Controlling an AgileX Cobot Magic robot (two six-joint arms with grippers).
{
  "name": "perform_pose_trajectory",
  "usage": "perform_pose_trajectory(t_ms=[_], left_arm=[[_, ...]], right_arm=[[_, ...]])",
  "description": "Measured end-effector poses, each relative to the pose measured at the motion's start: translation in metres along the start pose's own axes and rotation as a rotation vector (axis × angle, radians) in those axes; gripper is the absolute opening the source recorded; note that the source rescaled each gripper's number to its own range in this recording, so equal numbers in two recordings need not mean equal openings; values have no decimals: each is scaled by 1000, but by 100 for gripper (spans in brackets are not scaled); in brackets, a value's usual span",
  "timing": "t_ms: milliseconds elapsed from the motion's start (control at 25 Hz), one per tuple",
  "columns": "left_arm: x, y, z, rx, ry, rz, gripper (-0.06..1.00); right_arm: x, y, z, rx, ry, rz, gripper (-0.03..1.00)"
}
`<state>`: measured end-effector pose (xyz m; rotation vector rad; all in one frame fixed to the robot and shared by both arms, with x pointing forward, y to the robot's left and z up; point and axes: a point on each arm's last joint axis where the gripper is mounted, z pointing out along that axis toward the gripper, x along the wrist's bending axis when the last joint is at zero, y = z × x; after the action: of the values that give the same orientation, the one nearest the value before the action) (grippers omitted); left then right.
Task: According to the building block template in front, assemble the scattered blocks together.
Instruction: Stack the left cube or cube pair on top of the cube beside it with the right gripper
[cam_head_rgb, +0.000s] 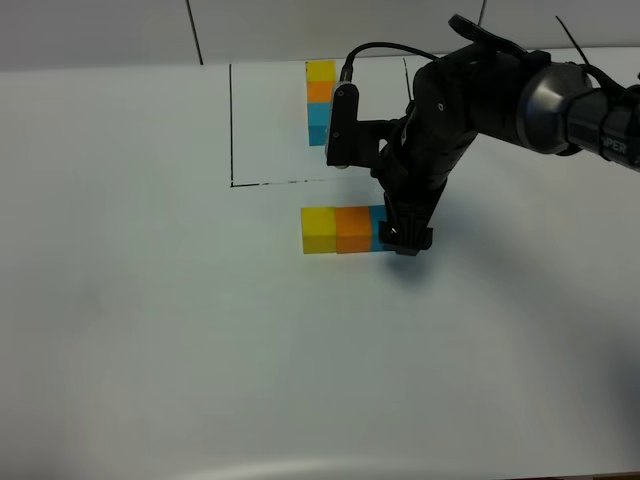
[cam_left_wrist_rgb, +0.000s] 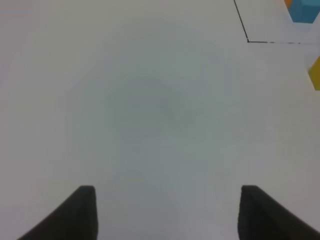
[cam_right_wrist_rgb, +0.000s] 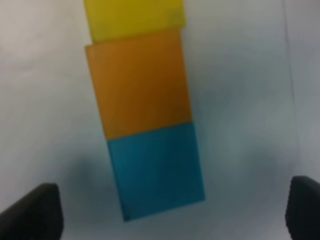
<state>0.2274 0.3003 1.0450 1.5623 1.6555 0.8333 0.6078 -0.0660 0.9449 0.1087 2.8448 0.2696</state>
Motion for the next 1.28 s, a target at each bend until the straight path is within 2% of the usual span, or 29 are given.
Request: perform_pose_trajectory(t_ms=[200, 360, 640, 720, 760, 840, 920, 960, 1160, 1280], left_arm=[[0, 0, 0, 0, 0, 0, 35], [0, 0, 0, 0, 0, 0, 35], [0, 0, 0, 0, 0, 0, 35], [0, 0, 0, 0, 0, 0, 35], [0, 0, 0, 0, 0, 0, 35], [0, 0, 0, 0, 0, 1, 35], [0, 0, 0, 0, 0, 1, 35], [0, 0, 0, 0, 0, 1, 35], [0, 0, 0, 0, 0, 1, 35], [0, 0, 0, 0, 0, 1, 35]], right_arm=[[-4, 8, 16, -4, 70, -6, 80], [-3, 15, 25, -52, 114, 10, 79], [0, 15, 49, -66, 125, 16, 76], [0, 15, 54, -74, 113, 35, 69], [-1, 15, 55, -80, 106, 53, 63], [-2, 16, 55, -90, 93, 82, 40], [-1, 17, 55, -89, 99, 96, 9], [-1, 17, 55, -86, 103, 100, 0], [2, 16, 55, -74, 143, 135, 1], [4, 18, 52, -77, 176, 277, 1]])
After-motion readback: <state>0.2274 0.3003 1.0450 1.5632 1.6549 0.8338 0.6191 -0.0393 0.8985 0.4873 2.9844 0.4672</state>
